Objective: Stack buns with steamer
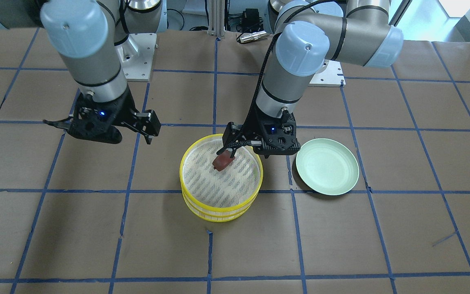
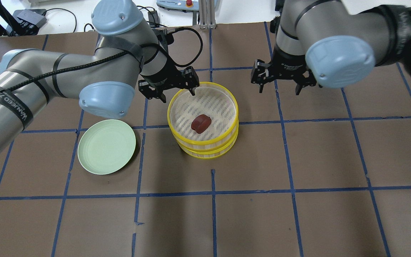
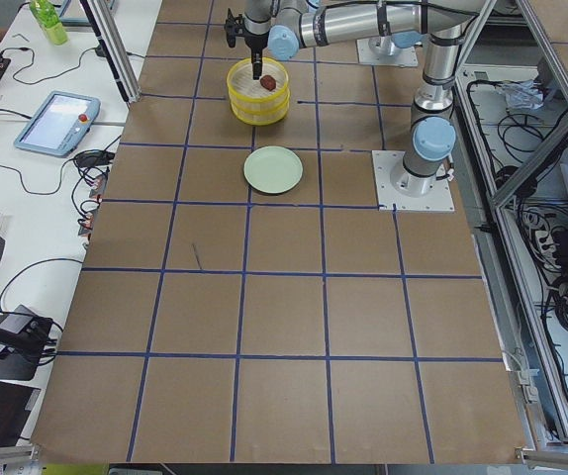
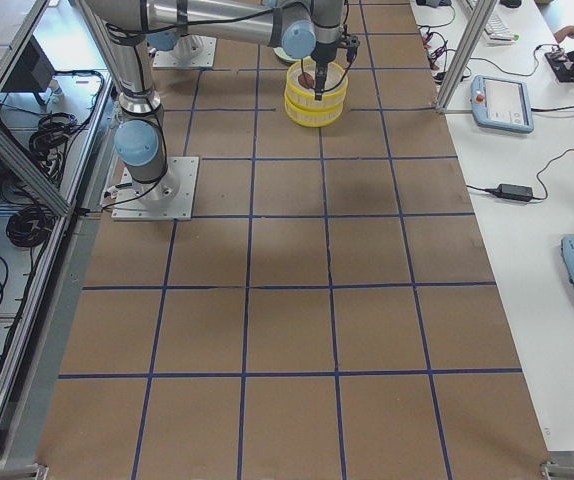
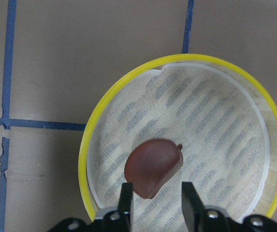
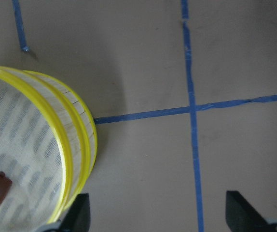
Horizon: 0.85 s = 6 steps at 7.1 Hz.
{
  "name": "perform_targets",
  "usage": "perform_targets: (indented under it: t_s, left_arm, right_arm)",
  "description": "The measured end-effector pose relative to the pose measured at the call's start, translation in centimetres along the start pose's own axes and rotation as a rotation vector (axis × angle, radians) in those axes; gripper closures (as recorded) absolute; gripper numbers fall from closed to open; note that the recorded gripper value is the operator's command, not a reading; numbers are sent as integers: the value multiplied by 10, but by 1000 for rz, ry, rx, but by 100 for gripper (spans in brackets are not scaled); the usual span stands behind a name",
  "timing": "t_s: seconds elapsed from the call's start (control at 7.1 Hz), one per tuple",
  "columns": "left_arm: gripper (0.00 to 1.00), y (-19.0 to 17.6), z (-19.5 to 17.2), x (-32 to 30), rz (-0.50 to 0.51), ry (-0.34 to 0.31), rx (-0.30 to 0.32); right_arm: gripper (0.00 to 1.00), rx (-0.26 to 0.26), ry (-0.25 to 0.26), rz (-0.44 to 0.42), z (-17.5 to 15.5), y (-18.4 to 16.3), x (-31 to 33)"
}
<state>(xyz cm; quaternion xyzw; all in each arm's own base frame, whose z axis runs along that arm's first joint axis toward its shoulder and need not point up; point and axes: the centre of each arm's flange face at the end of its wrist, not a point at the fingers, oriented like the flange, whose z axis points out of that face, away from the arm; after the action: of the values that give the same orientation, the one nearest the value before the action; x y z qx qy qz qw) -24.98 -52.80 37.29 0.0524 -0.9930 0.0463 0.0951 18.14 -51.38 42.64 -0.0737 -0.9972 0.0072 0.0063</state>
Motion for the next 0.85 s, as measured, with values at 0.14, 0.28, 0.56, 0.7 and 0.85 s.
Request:
perform_targets:
  t_s: [0.14,0.28,0.56,0.7,0.85]
  left_arm:
    - [0,-6,-17,-21,30,-11,-8]
    - [0,-12,-43,-53,62,-24,-26]
    - [0,0,-118,-119,34,-53,-73]
    - [0,16,-144,-136,18,-109,-97]
    - [0,27,-154,-143,22,-167,-116]
  right_arm:
    - [0,16,-4,13,-26,15,13]
    - [0,12,-4,19,-42,27,19]
    - [0,-34,-28,-20,-57,36,22]
    - [0,-46,-37,-52,-60,36,23]
    - [0,-49,-41,-69,-61,36,24]
